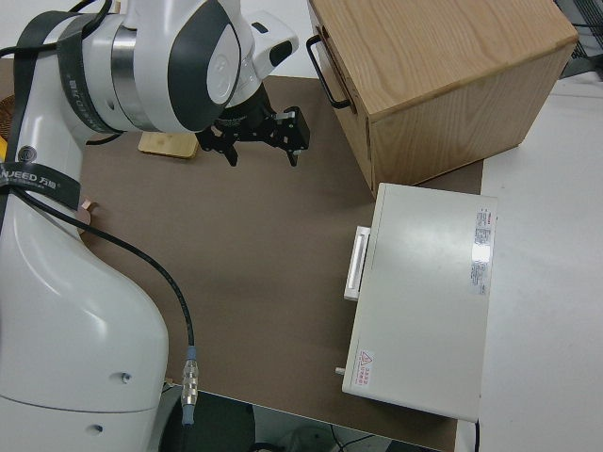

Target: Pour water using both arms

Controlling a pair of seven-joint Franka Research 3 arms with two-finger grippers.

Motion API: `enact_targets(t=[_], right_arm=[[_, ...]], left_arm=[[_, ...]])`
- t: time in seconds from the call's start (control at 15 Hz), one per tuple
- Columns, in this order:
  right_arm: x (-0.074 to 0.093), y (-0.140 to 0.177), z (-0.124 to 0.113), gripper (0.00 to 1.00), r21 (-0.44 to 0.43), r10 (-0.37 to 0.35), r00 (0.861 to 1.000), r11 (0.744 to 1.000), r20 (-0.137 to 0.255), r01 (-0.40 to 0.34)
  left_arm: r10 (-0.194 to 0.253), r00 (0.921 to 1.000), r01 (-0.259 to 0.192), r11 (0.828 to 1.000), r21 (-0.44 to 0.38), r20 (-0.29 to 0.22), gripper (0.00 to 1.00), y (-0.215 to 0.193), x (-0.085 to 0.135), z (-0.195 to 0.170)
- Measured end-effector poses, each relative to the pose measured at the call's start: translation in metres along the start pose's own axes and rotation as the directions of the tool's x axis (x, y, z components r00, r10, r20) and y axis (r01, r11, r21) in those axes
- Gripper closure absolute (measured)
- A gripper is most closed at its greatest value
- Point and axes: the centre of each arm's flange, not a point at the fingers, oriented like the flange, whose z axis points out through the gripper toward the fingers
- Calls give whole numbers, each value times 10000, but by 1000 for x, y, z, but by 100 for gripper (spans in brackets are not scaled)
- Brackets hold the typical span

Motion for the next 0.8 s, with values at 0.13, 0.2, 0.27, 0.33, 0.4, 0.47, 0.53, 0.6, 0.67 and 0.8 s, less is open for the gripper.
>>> enact_targets(t=[0.13, 0.2, 0.27, 0.33, 0.4, 0.47, 0.53, 0.6, 0.67, 0.8], right_arm=[[0, 0, 0, 0, 0, 0, 10000, 10000, 0, 0], [0, 0, 0, 0, 0, 0, 10000, 10000, 0, 0], [0, 0, 0, 0, 0, 0, 10000, 10000, 0, 0], [0, 0, 0, 0, 0, 0, 10000, 10000, 0, 0], [0, 0, 0, 0, 0, 0, 10000, 10000, 0, 0], [0, 0, 0, 0, 0, 0, 10000, 10000, 0, 0], [0, 0, 0, 0, 0, 0, 10000, 10000, 0, 0], [0, 0, 0, 0, 0, 0, 10000, 10000, 0, 0], [0, 0, 0, 0, 0, 0, 10000, 10000, 0, 0], [0, 0, 0, 0, 0, 0, 10000, 10000, 0, 0]], left_arm=[[-343, 9979, 344, 9994, 2, -549, 36, -26, 16, -21], [-524, 9953, 527, 9986, 18, -816, 36, -38, 25, -33], [-666, 9915, 678, 9977, 65, -1121, 36, -51, 35, -47], [-790, 9857, 825, 9964, 177, -1490, 36, -66, 45, -63], [-846, 9812, 910, 9954, 290, -1737, 36, -75, 52, -75], [-921, 9746, 1026, 9939, 411, -2039, 36, -86, 61, -89], [-985, 9677, 1131, 9923, 504, -2319, 36, -96, 71, -103], [-1013, 9621, 1192, 9913, 562, -2532, 36, -105, 79, -114], [-1003, 9564, 1213, 9908, 605, -2742, 36, -116, 89, -125], [-931, 9459, 1196, 9906, 670, -3109, 36, -141, 109, -146]])
